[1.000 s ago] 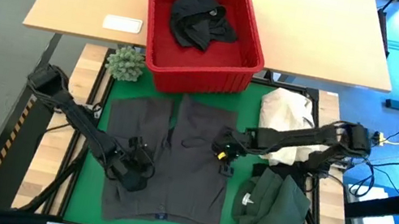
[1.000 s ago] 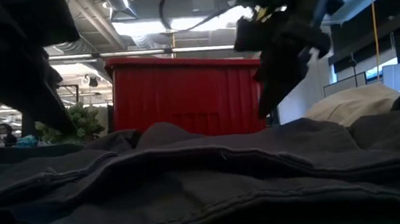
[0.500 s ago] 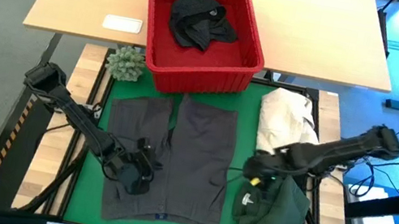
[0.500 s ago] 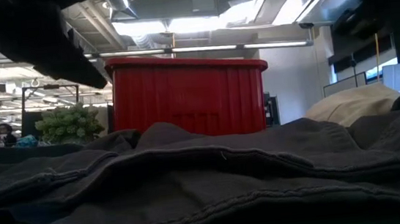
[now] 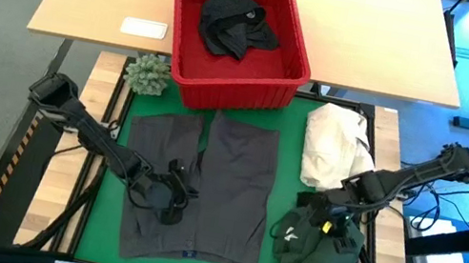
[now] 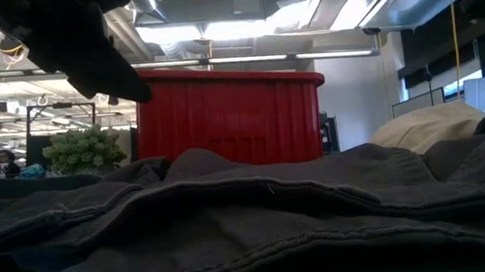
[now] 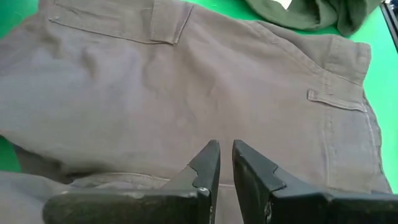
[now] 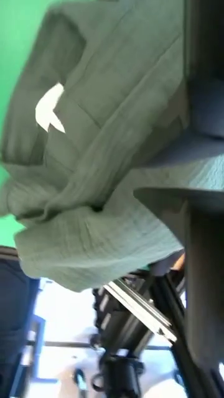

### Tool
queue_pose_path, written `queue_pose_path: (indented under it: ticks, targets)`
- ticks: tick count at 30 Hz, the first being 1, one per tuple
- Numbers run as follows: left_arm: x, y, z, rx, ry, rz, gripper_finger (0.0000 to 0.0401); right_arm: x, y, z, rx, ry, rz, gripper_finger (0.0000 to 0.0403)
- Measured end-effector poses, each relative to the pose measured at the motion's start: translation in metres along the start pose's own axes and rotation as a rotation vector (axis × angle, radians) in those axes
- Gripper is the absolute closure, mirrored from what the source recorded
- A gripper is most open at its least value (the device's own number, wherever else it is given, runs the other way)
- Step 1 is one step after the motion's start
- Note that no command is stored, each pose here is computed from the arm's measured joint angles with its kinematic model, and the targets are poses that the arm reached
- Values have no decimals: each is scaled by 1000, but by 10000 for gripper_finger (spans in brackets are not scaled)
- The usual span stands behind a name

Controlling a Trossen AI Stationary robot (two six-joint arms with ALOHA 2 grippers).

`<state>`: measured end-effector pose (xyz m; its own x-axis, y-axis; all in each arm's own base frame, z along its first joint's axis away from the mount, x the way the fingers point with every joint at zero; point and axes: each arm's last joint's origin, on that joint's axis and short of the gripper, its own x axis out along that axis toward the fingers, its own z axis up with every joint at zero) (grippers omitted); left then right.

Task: Fold laundry
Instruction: Adjust the green folded polo shirt

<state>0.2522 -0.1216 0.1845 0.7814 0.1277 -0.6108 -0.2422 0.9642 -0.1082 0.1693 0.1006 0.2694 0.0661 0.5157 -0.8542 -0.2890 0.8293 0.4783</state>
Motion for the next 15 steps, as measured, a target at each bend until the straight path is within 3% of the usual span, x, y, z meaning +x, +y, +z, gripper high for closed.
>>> queue_pose_path:
  ticks: [9, 15]
  targets:
    - [5, 10, 6, -82, -5, 33, 361, 13, 5, 3, -124, 76, 55, 179]
    - [6, 11, 7, -135, -8, 37, 361, 23, 11, -11, -261, 231, -41, 132]
